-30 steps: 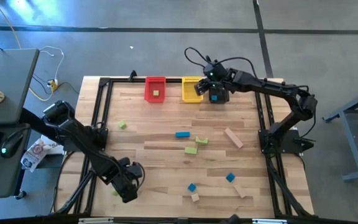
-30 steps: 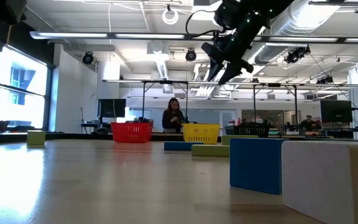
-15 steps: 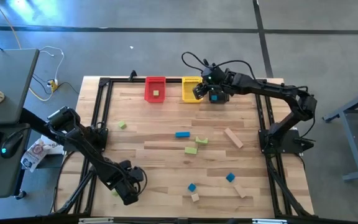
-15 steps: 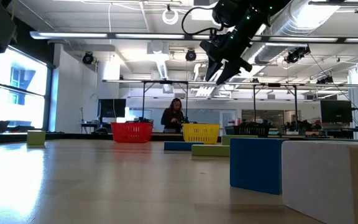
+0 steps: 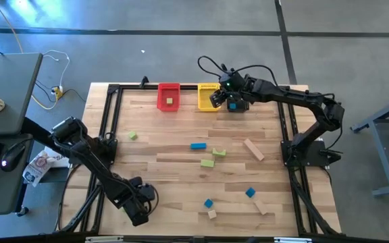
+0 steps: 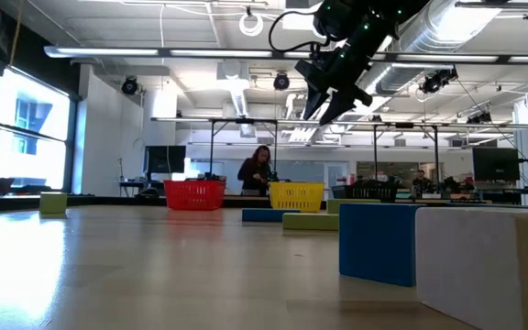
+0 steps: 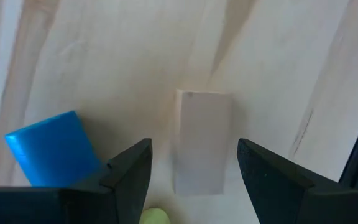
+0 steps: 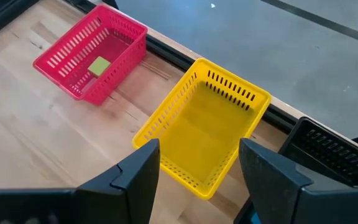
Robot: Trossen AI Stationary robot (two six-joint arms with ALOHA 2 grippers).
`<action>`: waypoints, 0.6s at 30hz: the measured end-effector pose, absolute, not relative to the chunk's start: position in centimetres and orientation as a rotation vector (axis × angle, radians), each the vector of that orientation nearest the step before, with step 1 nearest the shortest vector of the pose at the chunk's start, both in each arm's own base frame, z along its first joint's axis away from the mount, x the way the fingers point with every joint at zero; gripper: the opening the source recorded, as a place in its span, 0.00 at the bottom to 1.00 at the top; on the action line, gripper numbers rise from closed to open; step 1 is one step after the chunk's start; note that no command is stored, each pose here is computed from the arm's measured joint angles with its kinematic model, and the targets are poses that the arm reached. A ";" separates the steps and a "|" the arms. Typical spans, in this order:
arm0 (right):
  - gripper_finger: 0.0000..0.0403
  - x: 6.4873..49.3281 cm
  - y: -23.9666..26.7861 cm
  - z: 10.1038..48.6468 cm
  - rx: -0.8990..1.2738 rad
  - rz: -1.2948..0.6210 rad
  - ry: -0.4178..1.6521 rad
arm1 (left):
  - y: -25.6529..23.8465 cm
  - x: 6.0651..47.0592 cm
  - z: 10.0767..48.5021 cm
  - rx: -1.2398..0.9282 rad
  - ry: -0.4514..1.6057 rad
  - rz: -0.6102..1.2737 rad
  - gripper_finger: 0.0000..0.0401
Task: Sort & place blocks by color
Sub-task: Put the beige block into the yellow bin
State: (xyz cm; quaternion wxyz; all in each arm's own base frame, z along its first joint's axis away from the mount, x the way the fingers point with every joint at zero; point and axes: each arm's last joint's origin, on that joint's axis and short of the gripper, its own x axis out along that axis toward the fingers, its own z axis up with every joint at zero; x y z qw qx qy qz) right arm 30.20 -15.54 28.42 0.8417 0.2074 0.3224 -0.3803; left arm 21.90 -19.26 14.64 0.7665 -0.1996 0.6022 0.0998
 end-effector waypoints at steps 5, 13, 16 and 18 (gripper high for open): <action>0.51 30.2 -15.5 28.4 0.439 -0.804 0.681 | -19.6 21.9 13.7 -0.408 1.325 0.228 0.56; 0.51 30.2 -15.2 28.3 0.442 -0.798 0.704 | -19.6 22.0 13.2 -0.392 1.309 0.262 0.54; 0.51 30.3 -14.5 28.1 0.432 -0.781 0.737 | -19.6 22.0 13.2 -0.392 1.307 0.272 0.48; 0.51 30.4 -13.9 27.9 0.428 -0.768 0.767 | -19.6 21.9 13.1 -0.379 1.307 0.271 0.42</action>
